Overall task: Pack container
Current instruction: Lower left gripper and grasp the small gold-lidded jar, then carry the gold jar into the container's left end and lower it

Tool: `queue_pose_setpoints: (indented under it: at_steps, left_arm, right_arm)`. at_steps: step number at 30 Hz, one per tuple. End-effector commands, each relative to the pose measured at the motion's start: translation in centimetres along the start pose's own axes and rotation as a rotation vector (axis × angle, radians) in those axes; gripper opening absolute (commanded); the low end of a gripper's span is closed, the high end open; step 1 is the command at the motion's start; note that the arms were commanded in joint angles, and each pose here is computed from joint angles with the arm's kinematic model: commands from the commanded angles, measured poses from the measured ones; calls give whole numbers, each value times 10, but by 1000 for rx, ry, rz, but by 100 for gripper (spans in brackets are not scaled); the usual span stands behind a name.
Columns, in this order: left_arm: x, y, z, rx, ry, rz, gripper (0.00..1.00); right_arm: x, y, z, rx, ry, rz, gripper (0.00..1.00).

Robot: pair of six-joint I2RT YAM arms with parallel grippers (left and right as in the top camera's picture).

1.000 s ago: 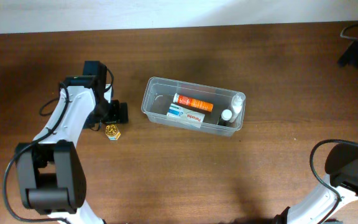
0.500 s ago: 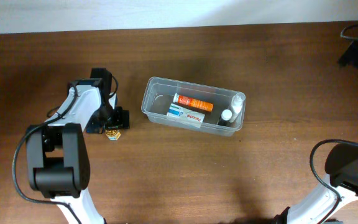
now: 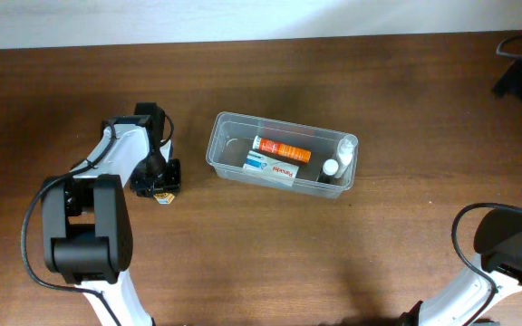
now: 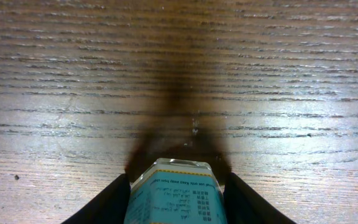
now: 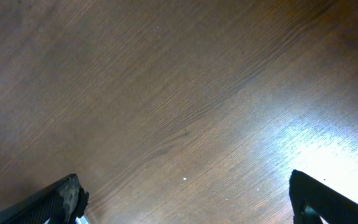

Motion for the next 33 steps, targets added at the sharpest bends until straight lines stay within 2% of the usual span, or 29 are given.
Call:
queue_pose_setpoints:
  at_steps: [1,4,12,18,26,33]
  left_arm:
    - [1,2,5,-3,-5,0,45]
    - [-1,9,-2,-32,-11,1,39]
    - [-7,36,-47,-119,-43,2,39]
    - [-23,53,-104,-214,-57,37,39]
    - [-89,51,-163,-359,-72,308,39]
    - [-145,30,-164,-381,-36,504,39]
  right_arm:
    - [-3,1,-12,-36,-3,5,98]
    - [-3,1,-12,-36,-3,5,98]
    - [-3,1,-12,-36,-3,5,98]
    - [-3,1,-12,-36,-3,5,98]
    - [-3,1,-12,-36,-3,5,98]
    - [-3,1,-12,-36,-3,5,98]
Point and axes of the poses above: each gripper's point midway between its finger pads, its own z axis out along the fingers, its own x axis along the line the jaws close on, y = z × x, the point moved 6 cm from there along -z, back along the fingers, and after that the axes turned 3 degrees about -z, right-handed, at the moved point
